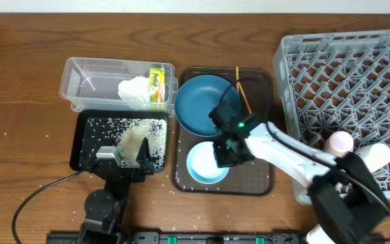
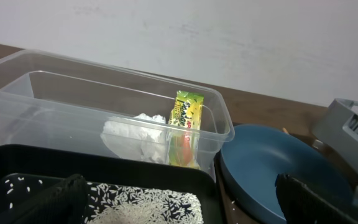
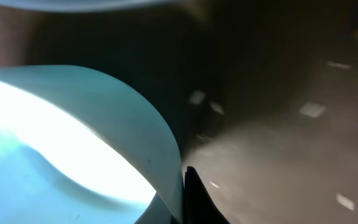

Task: Sort waste into correct bins and load items into the dishwasher rack
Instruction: 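Carry the bowl with the right gripper and set it in the rack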

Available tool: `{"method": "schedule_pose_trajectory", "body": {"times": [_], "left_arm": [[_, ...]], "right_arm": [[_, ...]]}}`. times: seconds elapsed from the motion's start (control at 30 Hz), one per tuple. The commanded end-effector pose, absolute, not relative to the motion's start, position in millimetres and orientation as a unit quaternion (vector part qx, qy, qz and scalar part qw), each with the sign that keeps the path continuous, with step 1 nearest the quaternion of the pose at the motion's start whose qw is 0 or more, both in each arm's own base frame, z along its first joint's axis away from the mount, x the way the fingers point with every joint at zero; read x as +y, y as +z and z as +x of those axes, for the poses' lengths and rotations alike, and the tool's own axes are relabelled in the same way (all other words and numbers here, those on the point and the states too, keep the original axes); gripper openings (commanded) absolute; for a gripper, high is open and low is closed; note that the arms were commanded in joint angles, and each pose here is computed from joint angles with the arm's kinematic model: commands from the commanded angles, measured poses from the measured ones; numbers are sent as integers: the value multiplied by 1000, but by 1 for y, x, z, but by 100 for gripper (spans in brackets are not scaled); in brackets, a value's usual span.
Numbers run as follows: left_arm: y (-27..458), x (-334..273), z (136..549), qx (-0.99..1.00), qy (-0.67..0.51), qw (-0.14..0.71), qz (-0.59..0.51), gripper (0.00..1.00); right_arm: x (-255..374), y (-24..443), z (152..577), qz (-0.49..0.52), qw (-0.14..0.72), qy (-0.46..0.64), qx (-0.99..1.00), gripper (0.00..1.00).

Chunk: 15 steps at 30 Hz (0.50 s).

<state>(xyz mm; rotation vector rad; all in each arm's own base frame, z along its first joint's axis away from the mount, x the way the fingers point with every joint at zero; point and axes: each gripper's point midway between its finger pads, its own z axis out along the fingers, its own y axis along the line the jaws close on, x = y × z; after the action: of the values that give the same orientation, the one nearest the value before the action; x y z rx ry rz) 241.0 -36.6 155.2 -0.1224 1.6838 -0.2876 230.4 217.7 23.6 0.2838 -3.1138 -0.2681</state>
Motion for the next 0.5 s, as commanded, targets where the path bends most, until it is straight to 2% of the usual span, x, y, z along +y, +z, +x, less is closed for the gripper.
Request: {"method": "schedule_pose_trajectory", "body": {"times": [0.0,0.07,0.2,0.27,0.33,0.47], "left_arm": [[138,-37,241,757,-121,641,-51,98],[138,-37,241,756,-121,641,-51,98],[138,-37,241,756,-120,641,-52,98],[138,-37,241,756,-120,641,-52,98],[138,-37,241,756,-121,641,-51,98],[138,-37,241,756,-120,641,-52,98]], "right_arm": [[177,83,272,57,-127,-23,-990,1],[139,117,288,24,-197,44,-979,1],[40,208,309,-117,-376,201,-897,1],[7,240,311,-172,-425,240,-855,1],[-21,260,311,-212,-449,266,-826,1],[-74,269,313,-281,-446,325,-785,1]]}}
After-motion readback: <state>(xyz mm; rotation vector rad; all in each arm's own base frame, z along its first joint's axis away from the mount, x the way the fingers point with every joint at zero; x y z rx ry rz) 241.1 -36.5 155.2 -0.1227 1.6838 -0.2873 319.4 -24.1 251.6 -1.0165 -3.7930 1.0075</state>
